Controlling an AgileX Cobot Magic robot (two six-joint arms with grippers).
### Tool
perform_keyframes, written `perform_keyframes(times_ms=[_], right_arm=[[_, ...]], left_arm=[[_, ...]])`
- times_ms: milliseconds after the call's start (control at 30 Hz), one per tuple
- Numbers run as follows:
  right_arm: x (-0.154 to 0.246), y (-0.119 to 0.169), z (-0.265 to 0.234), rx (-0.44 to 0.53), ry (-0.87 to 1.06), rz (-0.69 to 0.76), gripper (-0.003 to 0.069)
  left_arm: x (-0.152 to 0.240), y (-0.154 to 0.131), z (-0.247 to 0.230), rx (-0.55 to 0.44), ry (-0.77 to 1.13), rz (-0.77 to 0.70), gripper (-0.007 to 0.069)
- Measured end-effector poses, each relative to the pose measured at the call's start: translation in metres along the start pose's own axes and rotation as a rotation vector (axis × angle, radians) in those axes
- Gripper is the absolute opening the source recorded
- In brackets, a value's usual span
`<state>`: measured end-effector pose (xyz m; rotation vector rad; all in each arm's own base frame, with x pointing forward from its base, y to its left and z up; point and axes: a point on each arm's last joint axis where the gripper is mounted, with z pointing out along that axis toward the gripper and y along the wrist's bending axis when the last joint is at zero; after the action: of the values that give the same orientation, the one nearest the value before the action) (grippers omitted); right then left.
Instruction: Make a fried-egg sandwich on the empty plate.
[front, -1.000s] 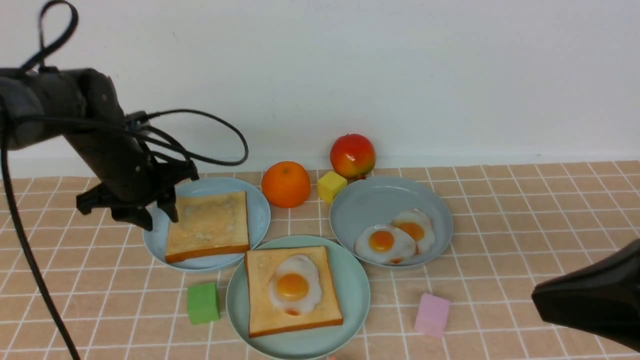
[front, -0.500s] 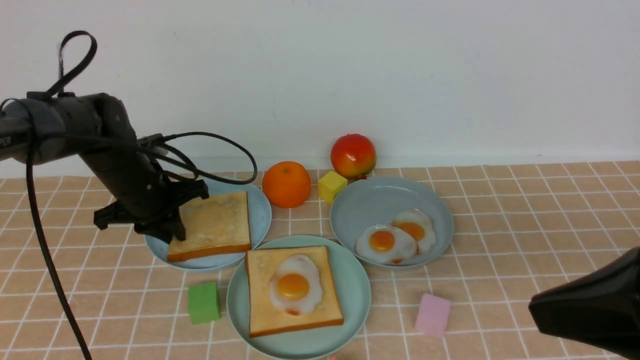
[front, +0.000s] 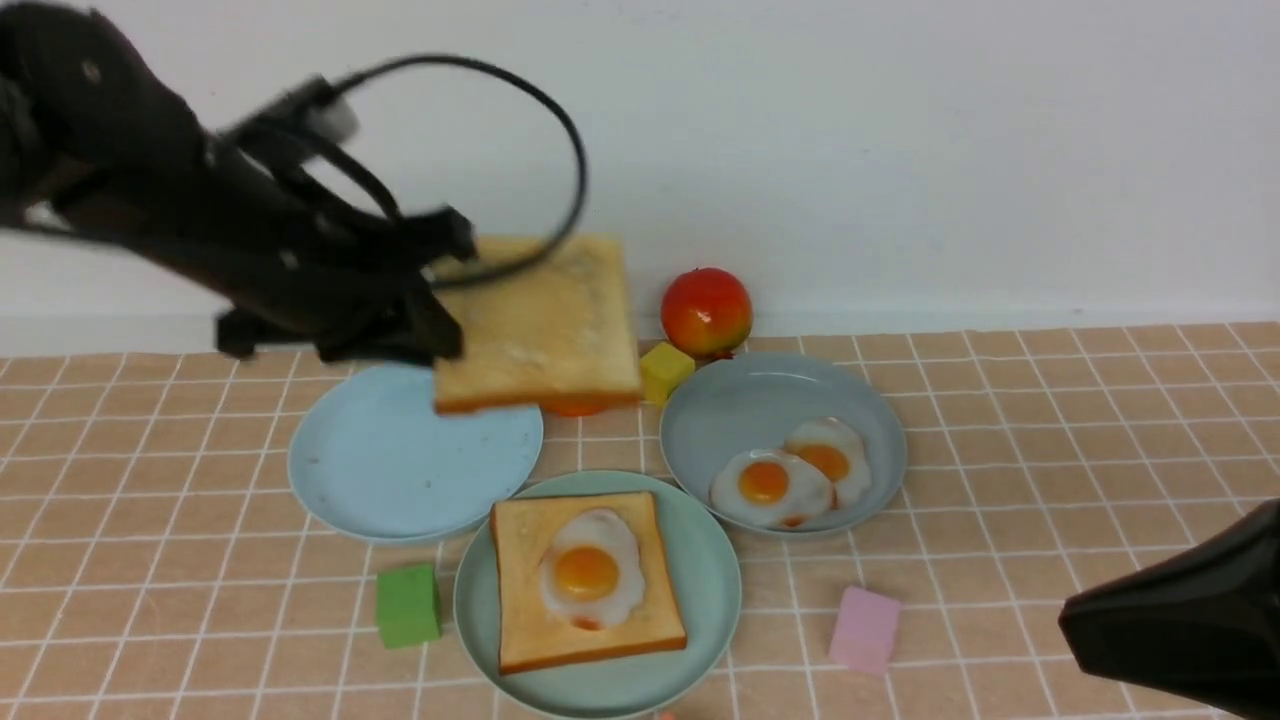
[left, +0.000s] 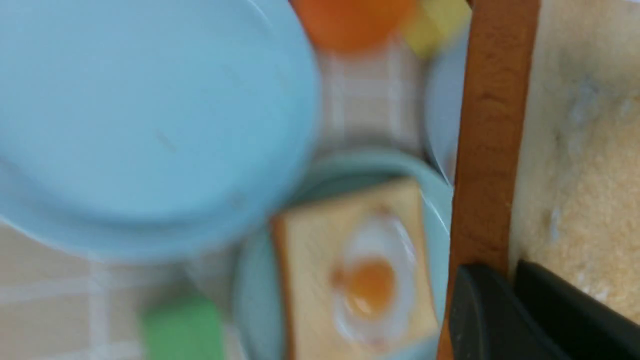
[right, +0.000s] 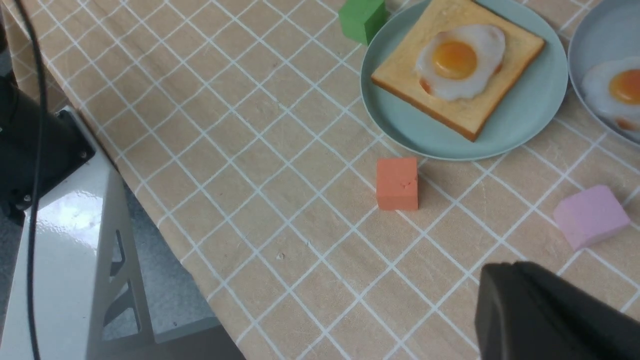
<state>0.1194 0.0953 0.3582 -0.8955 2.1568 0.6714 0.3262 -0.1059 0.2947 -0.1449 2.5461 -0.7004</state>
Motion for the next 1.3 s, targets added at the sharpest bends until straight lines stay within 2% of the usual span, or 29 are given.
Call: perform_keyframes(times_ms=[267,567,700,933,1033,1167,1300], right_arm=[[0.0,0.0,0.0,0.002,-0.003,0.0,0.0038],[0.0,0.0,0.0,0.003,-0.005,-0.001,0.005],[0.0,0.0,0.0,0.003,-0.005,-0.001,0.006],[-0.001,0.0,0.0,0.004,-0.006,0.005,0.0075],[-0.001,0.0,0.0,0.004,-0.006,0.023,0.0078],[0.0,-0.001,0.0,0.008,-0.004,0.039,0.0085],[0.0,-0.002,0.0,0.022,0.003,0.115,0.009]], left_arm=[[0.067,0.016,0.055,-0.043,0.096,-0.071,0.0045],[0.077,0.03,0.085,-0.093,0.133,-0.11,0.005],[0.076,0.03,0.085,-0.093,0.124,-0.11,0.012],[0.077,0.027,0.078,-0.088,0.142,-0.087,0.0336],[0.078,0.024,0.068,-0.082,0.152,-0.055,0.0397],[0.076,0.014,0.045,-0.067,0.159,0.011,0.0429],[0.072,-0.006,0.002,-0.003,0.112,0.094,0.0395]])
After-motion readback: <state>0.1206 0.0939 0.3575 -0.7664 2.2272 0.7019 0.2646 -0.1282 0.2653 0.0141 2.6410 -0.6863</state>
